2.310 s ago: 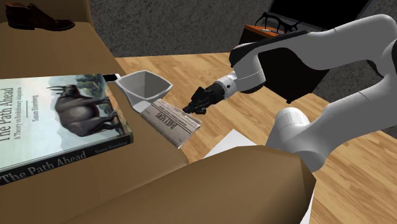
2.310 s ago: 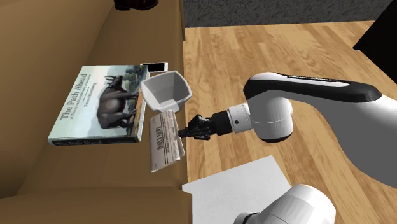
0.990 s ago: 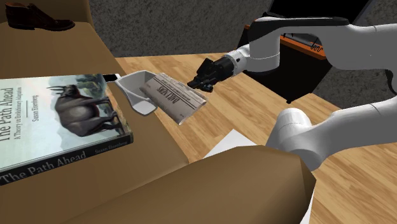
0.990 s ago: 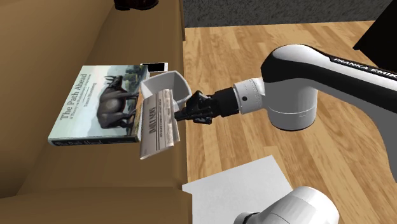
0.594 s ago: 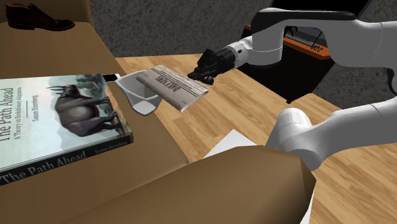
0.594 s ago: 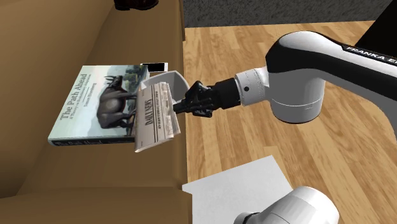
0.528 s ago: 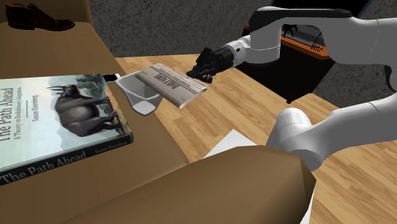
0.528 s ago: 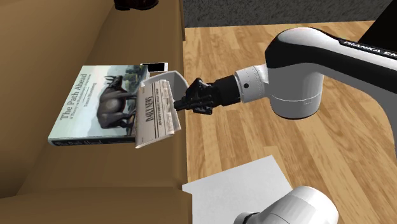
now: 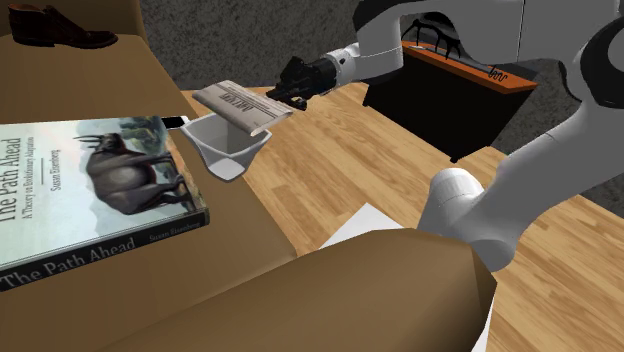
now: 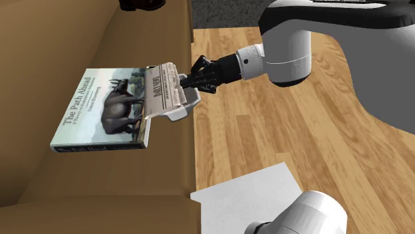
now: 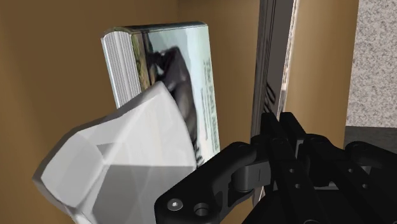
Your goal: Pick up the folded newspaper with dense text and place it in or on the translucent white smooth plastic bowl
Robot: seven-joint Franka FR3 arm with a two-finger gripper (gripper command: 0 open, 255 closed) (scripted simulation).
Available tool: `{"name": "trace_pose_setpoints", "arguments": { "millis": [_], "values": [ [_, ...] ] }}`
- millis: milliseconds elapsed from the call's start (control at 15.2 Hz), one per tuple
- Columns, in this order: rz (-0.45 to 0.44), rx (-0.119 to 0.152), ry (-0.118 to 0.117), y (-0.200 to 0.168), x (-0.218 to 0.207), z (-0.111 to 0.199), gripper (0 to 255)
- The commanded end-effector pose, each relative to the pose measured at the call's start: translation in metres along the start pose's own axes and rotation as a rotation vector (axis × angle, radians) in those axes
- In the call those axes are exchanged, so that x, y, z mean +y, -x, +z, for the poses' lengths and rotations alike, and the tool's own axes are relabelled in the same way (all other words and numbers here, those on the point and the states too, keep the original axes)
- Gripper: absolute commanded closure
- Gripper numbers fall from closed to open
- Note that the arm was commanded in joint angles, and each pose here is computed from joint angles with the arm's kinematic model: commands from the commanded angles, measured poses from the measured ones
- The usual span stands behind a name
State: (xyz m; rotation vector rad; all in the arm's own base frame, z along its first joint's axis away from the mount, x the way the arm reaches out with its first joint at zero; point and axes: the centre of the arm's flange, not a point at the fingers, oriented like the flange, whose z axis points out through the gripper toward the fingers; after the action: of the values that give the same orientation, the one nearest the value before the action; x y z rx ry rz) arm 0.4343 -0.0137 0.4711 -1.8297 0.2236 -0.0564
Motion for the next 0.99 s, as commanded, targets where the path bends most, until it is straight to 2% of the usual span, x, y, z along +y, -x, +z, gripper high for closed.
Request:
{"name": "trace_pose_setpoints", "arguments": {
  "millis": [0, 264, 924],
  "values": [
    [-0.002, 0.001, 0.002, -0.028, 0.000, -0.001, 255],
    [-0.002, 0.001, 0.002, -0.084, -0.004, -0.003, 255],
    [-0.002, 0.001, 0.002, -0.088, 0.047, 0.011, 255]
  ]
}}
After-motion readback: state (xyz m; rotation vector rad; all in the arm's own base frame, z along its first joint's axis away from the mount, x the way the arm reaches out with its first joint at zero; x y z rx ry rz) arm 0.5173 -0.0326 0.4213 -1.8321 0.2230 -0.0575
